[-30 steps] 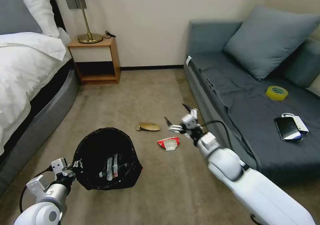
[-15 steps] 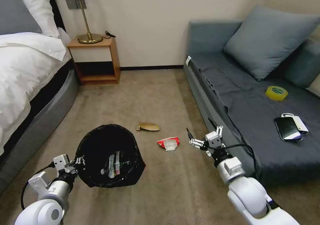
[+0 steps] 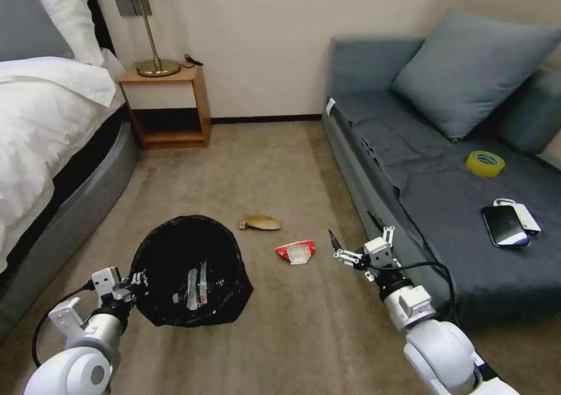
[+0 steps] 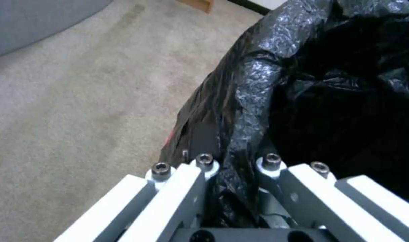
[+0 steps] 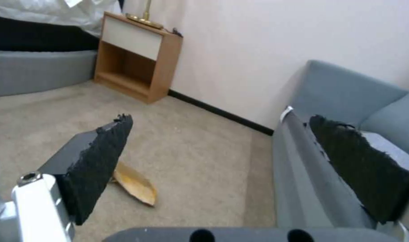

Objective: Pick up the trash bin, then pick up the garbage on the floor and place it into the trash bin.

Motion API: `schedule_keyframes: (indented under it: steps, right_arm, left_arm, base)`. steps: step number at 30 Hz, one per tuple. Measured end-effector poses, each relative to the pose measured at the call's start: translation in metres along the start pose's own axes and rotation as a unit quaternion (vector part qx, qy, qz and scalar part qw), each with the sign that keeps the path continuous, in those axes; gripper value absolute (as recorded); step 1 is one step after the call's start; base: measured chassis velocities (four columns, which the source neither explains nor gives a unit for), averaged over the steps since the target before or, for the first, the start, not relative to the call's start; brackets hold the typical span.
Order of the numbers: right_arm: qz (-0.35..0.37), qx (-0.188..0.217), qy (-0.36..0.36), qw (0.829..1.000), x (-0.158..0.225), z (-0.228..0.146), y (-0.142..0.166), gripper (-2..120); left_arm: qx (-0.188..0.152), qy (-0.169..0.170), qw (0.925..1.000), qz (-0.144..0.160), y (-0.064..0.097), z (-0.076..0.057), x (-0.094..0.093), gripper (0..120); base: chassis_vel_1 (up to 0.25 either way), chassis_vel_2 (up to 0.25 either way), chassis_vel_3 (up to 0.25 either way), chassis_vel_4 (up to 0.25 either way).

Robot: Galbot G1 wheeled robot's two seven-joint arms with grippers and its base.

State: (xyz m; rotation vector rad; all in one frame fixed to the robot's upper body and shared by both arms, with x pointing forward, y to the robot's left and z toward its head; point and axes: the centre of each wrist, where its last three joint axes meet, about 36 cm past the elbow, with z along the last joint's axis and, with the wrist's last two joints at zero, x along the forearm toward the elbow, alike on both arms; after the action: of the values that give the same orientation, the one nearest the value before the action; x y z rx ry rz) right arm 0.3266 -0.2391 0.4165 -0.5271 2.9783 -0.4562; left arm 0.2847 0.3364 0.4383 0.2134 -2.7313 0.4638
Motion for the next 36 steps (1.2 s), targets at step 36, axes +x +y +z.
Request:
schedule_keyframes:
  steps: [36]
  right_arm:
    - [-0.014,-0.01,0.001,1.0,0.0071,0.0027,0.0066,100]
  left_arm:
    - [-0.003,-0.009,0.9999,-0.007,0.0057,-0.0052,0.0053,4]
  base:
    - [0.0,0.0,0.0,0.0]
